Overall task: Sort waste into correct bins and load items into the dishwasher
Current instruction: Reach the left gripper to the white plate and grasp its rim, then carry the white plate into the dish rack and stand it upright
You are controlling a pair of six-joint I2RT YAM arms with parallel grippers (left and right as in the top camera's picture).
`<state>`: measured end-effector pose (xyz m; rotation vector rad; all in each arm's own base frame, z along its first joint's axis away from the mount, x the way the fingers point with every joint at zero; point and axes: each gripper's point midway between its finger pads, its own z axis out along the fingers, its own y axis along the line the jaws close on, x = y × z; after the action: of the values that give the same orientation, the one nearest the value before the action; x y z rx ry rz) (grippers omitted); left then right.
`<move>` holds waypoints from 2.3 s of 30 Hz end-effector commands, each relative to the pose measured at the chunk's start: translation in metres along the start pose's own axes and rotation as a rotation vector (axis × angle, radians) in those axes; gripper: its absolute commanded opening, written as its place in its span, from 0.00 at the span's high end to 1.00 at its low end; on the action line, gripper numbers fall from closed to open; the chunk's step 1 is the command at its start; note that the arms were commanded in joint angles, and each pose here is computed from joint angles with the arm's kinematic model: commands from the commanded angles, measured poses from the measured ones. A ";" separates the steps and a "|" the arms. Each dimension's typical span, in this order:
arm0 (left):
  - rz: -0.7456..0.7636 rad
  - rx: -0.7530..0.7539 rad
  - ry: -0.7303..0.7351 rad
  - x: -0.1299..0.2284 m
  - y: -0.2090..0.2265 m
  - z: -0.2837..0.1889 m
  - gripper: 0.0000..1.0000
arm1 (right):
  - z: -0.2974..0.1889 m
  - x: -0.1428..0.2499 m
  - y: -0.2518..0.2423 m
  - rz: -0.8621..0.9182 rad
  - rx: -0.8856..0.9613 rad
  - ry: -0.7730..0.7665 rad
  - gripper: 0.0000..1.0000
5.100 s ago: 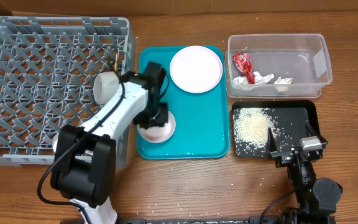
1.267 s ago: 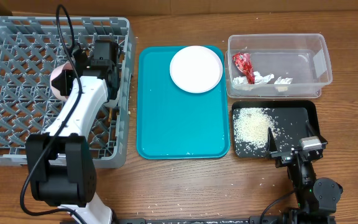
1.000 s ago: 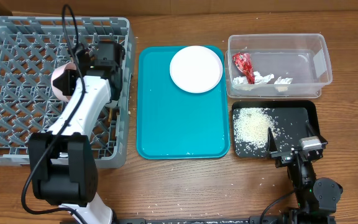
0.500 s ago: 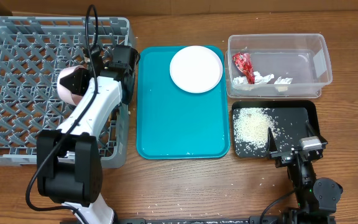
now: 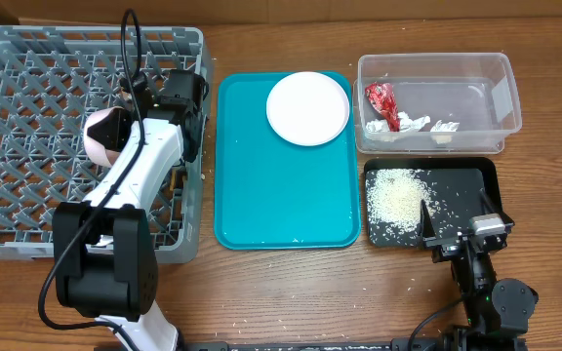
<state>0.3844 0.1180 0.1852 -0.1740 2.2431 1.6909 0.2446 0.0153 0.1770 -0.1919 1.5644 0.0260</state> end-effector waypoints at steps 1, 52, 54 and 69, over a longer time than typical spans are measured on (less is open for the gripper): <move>0.058 0.074 -0.011 0.002 -0.023 -0.010 0.96 | 0.000 0.001 -0.001 0.004 0.005 -0.007 0.00; -0.141 1.219 0.196 -0.062 -0.125 -0.205 0.96 | 0.000 0.001 -0.001 0.004 0.005 -0.007 0.00; -0.226 1.138 0.099 -0.080 -0.070 -0.199 0.96 | 0.000 0.001 -0.001 0.004 0.005 -0.008 0.00; -0.253 0.144 -0.036 -0.028 0.172 -0.075 0.96 | 0.000 0.001 -0.001 0.004 0.005 -0.008 0.00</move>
<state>0.3487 0.0615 0.3679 -0.2886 2.2884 1.1631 0.2446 0.0153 0.1771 -0.1919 1.5640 0.0259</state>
